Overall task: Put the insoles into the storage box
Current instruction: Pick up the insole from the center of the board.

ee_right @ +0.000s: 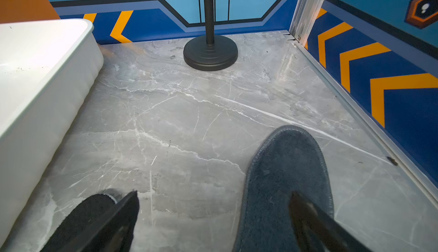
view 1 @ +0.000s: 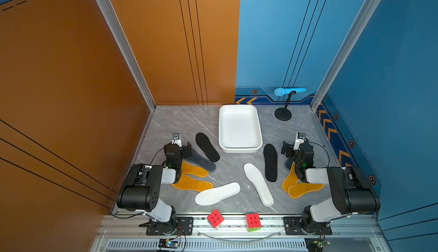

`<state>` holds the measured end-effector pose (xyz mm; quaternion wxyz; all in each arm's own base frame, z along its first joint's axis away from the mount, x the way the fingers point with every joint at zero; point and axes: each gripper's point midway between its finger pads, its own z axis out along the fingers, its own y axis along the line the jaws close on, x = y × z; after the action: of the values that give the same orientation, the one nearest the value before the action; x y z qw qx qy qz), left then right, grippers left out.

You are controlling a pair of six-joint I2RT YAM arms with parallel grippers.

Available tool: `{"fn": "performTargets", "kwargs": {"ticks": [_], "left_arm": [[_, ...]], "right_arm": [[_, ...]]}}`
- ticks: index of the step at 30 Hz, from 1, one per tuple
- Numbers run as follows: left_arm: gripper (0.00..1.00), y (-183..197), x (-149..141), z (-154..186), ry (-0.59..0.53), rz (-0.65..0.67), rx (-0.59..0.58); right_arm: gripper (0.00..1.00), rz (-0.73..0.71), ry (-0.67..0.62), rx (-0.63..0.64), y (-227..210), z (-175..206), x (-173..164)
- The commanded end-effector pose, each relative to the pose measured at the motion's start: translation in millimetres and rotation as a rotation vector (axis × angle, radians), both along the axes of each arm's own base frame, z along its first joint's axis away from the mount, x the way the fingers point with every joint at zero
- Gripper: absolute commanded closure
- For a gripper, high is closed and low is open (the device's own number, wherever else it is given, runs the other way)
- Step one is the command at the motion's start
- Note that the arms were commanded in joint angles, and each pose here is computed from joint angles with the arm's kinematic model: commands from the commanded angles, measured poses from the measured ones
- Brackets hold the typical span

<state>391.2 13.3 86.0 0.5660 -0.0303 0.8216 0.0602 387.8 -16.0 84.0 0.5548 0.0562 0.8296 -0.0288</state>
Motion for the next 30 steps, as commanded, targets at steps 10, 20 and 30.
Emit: {"fn": "performTargets", "kwargs": {"ticks": [10, 20, 30], "left_arm": [[0.02, -0.2, 3.7, 3.4, -0.012, 0.007, 0.009], [0.02, -0.2, 3.6, 3.6, -0.012, 0.008, 0.009], [0.02, -2.6, 3.1, 3.5, -0.012, -0.001, 0.016]], "right_arm": [[0.0, 0.004, -0.022, -0.008, 0.7, 6.1, 6.5], [0.0, 0.004, -0.022, -0.008, 0.8, 6.1, 6.5], [0.0, 0.004, -0.022, -0.008, 0.5, 6.0, 6.4]]}}
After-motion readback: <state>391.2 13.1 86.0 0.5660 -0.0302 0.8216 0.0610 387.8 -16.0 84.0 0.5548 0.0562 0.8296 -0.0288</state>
